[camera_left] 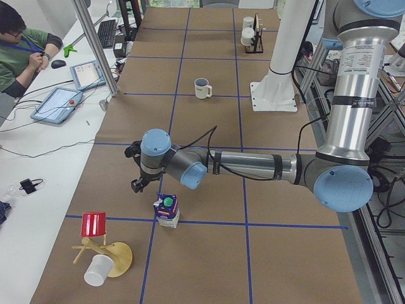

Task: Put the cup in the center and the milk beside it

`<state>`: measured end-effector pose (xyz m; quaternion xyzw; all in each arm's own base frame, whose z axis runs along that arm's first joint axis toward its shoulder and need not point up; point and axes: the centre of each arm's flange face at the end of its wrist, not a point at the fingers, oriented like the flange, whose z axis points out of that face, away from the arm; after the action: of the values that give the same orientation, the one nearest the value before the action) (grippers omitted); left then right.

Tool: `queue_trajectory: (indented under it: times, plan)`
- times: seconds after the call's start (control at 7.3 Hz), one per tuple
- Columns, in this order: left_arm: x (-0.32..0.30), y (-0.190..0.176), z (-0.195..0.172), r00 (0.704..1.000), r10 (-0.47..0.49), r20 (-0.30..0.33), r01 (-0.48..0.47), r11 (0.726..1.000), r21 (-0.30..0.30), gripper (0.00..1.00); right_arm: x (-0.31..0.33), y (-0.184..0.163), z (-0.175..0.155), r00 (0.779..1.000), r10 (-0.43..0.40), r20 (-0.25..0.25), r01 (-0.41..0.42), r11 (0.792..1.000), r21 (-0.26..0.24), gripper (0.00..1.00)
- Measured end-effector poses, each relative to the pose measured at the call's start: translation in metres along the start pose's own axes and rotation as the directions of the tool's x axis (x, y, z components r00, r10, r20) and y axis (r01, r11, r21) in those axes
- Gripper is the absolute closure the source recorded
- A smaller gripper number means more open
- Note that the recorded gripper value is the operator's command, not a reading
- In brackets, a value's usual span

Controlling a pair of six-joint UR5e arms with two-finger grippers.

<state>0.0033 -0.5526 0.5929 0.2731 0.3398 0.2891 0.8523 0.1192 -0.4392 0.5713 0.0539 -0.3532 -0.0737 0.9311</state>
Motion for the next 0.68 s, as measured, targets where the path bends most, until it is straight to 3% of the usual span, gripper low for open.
queue_trajectory:
  times: [0.14, 0.27, 0.41, 0.68]
  plan:
    - [0.0, 0.016, 0.007, 1.0, -0.016, -0.009, 0.016, 1.0, -0.018, 0.62, 0.004, 0.004, 0.004, 1.0, 0.008, -0.002, -0.008, 1.0, -0.009, 0.0]
    - [0.002, 0.03, 0.011, 0.999, -0.029, -0.016, 0.029, 0.999, -0.033, 0.85, 0.009, 0.009, 0.01, 1.0, 0.015, -0.003, -0.015, 1.0, -0.022, 0.0]
    - [0.003, 0.038, 0.014, 0.999, -0.037, -0.021, 0.036, 0.998, -0.043, 1.0, 0.013, 0.014, 0.014, 1.0, 0.018, -0.005, -0.018, 0.999, -0.032, 0.0]
    - [0.004, 0.043, 0.016, 0.999, -0.045, -0.025, 0.044, 0.998, -0.05, 1.0, 0.016, 0.017, 0.018, 1.0, 0.02, -0.014, -0.021, 0.999, -0.043, 0.0]
